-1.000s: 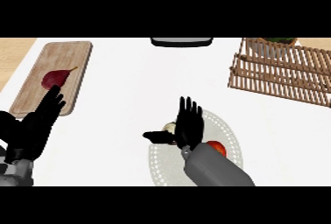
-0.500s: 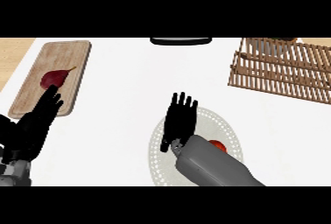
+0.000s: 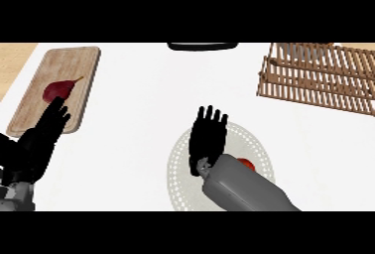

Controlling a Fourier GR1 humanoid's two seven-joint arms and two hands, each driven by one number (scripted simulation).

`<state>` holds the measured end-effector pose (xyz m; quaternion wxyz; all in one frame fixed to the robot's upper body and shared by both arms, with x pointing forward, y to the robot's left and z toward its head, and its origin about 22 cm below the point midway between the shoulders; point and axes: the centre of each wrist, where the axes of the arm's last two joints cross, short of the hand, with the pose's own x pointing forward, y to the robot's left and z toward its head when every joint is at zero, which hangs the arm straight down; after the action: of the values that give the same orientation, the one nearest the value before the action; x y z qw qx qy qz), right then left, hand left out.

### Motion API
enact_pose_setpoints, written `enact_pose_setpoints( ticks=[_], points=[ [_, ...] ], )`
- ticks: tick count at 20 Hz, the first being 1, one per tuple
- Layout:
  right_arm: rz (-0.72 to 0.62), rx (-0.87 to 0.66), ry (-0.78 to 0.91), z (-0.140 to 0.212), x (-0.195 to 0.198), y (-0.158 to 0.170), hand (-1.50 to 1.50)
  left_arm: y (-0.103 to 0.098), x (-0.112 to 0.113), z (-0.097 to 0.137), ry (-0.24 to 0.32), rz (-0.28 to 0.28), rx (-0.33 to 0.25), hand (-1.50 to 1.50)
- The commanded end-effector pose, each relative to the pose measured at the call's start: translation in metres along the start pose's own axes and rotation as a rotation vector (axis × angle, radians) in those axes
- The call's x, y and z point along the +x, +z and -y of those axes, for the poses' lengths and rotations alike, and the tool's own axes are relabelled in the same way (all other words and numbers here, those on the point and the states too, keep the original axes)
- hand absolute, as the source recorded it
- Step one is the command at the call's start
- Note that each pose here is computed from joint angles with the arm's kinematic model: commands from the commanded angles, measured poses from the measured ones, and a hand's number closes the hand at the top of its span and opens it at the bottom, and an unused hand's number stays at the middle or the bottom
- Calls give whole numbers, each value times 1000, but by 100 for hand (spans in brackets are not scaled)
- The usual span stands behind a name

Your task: Pick the cupcake from the placemat and place it in the tiered shelf

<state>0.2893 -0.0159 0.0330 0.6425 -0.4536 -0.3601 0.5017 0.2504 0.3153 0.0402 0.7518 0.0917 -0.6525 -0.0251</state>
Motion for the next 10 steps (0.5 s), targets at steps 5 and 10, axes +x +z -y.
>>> enact_pose_setpoints(
  ticks=[5,10],
  points=[
    [-152,8,43,7,5,6,-150,14,-49,-26,-32,-100,56,0],
    [-164,25,54,-11,-6,-5,-150,10,-40,-27,-35,-109,47,0]
  ],
)
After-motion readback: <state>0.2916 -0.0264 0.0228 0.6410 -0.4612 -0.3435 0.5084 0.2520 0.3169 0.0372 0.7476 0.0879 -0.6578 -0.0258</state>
